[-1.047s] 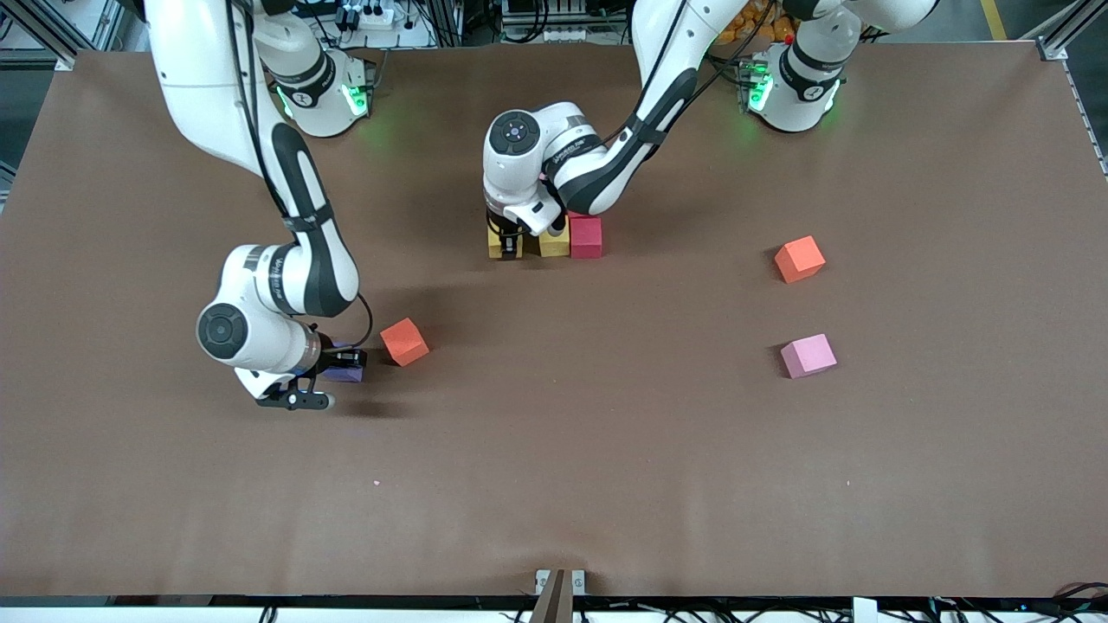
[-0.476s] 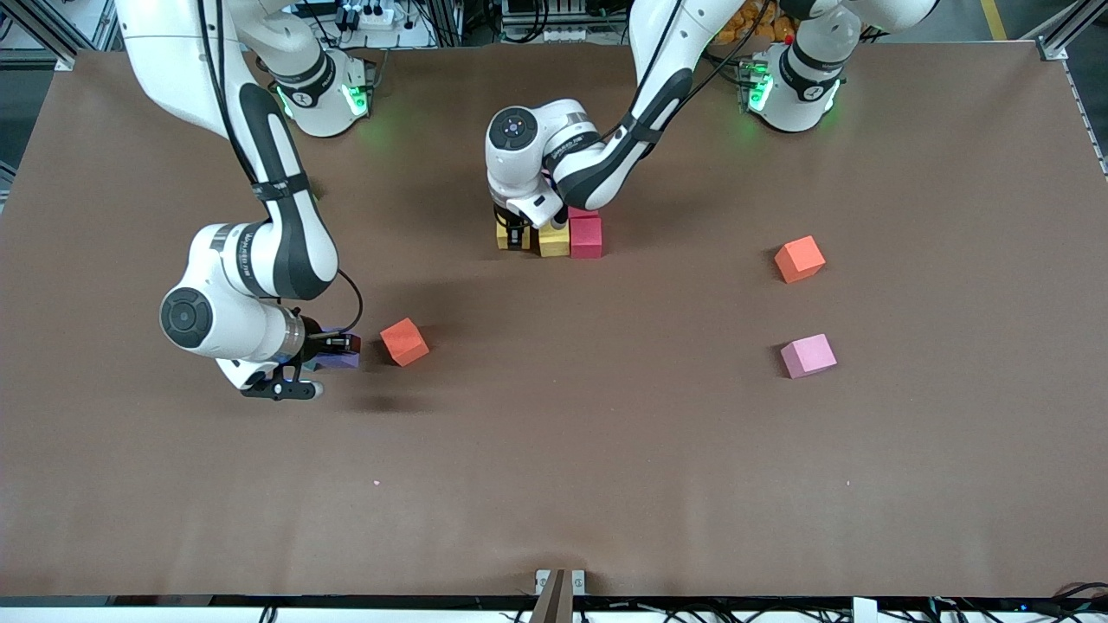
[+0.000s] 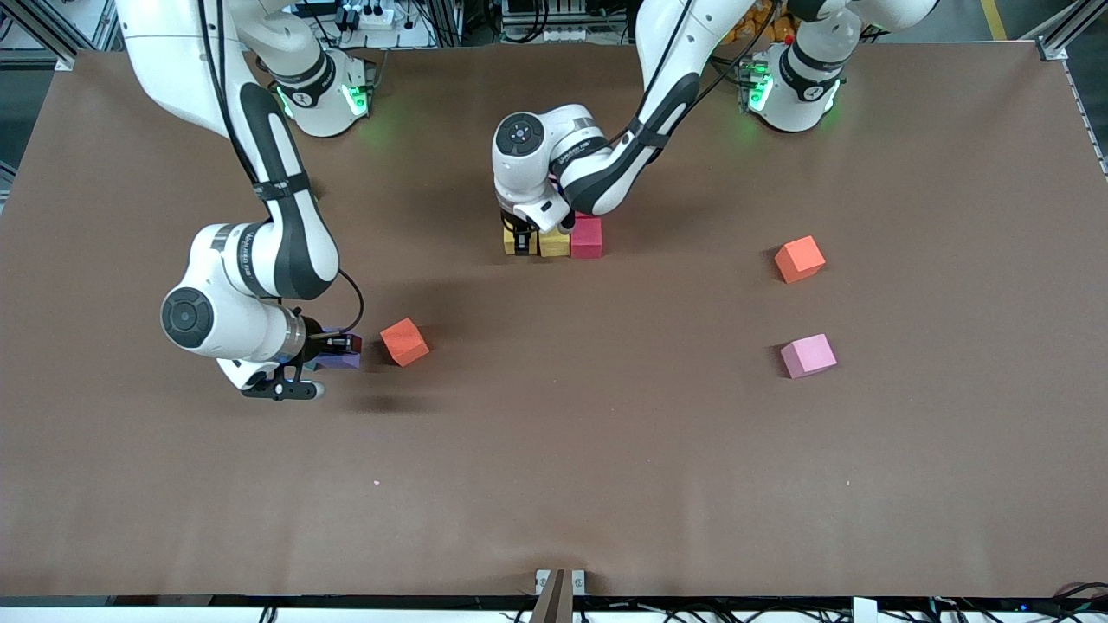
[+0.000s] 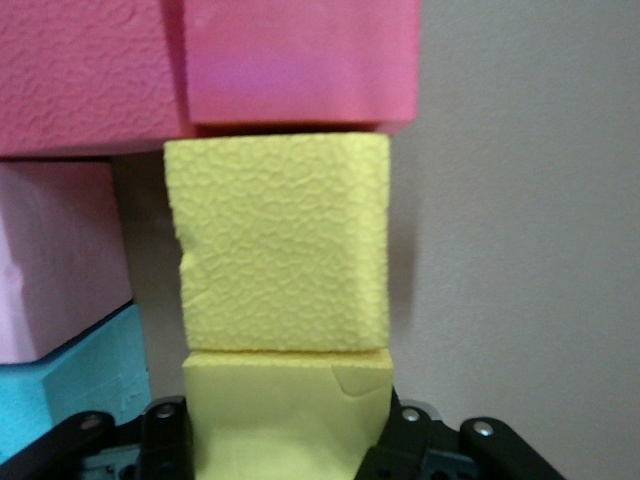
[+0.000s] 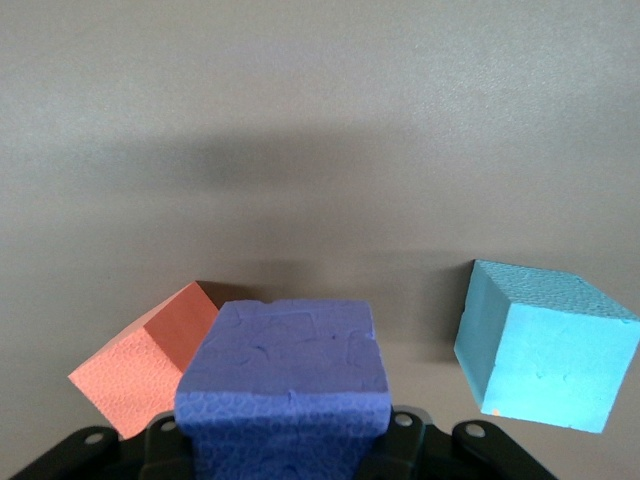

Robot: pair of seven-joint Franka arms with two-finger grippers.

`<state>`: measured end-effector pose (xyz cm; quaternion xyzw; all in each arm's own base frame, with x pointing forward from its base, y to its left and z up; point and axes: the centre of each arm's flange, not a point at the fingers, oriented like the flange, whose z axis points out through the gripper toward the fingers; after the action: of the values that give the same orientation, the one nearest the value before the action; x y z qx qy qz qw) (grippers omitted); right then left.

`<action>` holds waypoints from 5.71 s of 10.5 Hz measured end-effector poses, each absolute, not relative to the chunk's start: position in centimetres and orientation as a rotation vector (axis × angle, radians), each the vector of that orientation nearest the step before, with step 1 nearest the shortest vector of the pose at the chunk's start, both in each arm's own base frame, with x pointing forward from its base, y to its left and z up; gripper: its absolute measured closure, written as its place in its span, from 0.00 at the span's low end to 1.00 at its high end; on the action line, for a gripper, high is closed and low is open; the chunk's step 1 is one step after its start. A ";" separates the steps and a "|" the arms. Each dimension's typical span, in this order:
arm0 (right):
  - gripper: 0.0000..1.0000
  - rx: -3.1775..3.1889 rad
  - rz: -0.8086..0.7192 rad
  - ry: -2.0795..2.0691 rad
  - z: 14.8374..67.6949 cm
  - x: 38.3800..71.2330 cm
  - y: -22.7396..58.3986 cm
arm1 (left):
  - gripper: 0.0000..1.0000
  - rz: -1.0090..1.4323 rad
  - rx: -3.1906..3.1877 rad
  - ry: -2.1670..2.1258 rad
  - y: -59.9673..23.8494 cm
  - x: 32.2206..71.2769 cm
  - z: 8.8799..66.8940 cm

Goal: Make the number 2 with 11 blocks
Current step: 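Place the yellow cube on the cluster while the right gripper grasps blue, then carry the blue cube with the right gripper while the left gripper withdraws, then place the blue cube on the cluster while the left gripper reaches pink, then grasp the pink cube with the left gripper while the right gripper grasps orange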

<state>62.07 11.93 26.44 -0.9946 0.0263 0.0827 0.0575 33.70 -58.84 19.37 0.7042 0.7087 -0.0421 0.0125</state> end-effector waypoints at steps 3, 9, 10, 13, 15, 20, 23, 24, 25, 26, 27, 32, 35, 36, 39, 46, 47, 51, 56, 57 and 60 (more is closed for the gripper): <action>0.44 -3.015 0.247 0.078 26.5 62.1 12.0 | 0.41 -0.128 2.214 2.195 -58.3 34.0 19.3; 0.39 -3.015 0.244 0.077 26.6 62.2 12.0 | 0.00 -0.160 2.163 2.149 -59.4 35.0 22.0; 0.37 -3.015 0.244 0.077 26.6 62.2 12.0 | 0.00 -0.186 2.122 2.123 -60.1 35.9 24.7; 0.37 -3.014 0.238 0.079 26.8 62.3 12.4 | 0.00 -0.223 2.036 2.005 -60.9 36.9 34.2; 0.37 -3.014 0.218 0.100 27.6 62.5 13.8 | 0.00 -0.170 2.063 1.916 -59.4 38.2 39.2; 0.37 -3.008 0.249 0.045 31.1 61.6 22.8 | 0.00 -0.009 2.616 1.366 -48.4 46.5 44.7; 0.37 -3.018 0.283 -0.063 30.6 59.0 28.7 | 0.00 -0.112 2.833 1.094 -39.1 51.1 41.1; 0.37 -3.026 0.296 -0.098 30.2 57.7 31.2 | 0.00 -0.130 2.909 1.002 -36.1 51.1 39.7; 0.37 -3.034 0.300 -0.140 29.7 56.2 33.9 | 0.00 -0.143 2.990 0.869 -33.0 50.5 38.7; 0.37 -3.046 0.293 -0.172 28.9 54.5 36.8 | 0.00 -0.163 3.062 0.743 -29.7 49.7 37.6; 0.37 -3.060 0.277 -0.193 27.8 52.8 39.6 | 0.00 -0.193 3.119 0.638 -26.5 48.7 36.5; 0.36 -3.116 0.172 -0.249 21.5 47.0 46.5 | 0.00 -0.292 3.208 0.398 -17.7 43.6 29.3; 0.35 -3.131 0.162 -0.221 20.1 45.3 46.9 | 0.00 -0.365 3.206 0.361 -11.3 41.9 26.6; 0.34 -3.137 0.167 -0.201 19.8 45.0 46.9 | 0.00 -0.366 3.200 0.342 -9.9 41.7 26.3; 0.33 -3.148 0.164 -0.191 18.9 43.5 47.3 | 0.00 -0.364 3.175 0.334 -5.6 42.0 26.0; 0.30 -3.144 0.135 -0.192 18.7 42.7 47.4 | 0.00 -0.215 3.133 0.347 -4.4 49.8 28.0; 0.28 -3.142 0.133 -0.191 18.8 42.8 47.4 | 0.00 -0.206 3.126 0.375 -3.5 50.9 28.0; 0.00 -3.110 0.100 -0.183 21.3 43.2 47.6 | 0.00 -0.134 3.122 0.422 -1.9 54.3 28.9; 0.00 -3.069 0.109 -0.163 26.0 46.2 44.8 | 0.00 -0.175 3.053 0.478 -5.3 57.3 26.2; 0.00 -3.062 0.141 -0.235 26.7 47.4 43.0 | 0.00 -0.174 3.053 0.487 -6.2 57.9 25.9; 0.00 -3.041 0.155 -0.599 25.7 51.4 34.4 | 0.00 -0.165 3.060 0.474 -6.9 59.8 24.8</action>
<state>51.40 34.42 25.69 -0.9797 -0.1930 0.0501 0.0192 59.84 -6.92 24.76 0.9866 0.1528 -0.0530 0.0204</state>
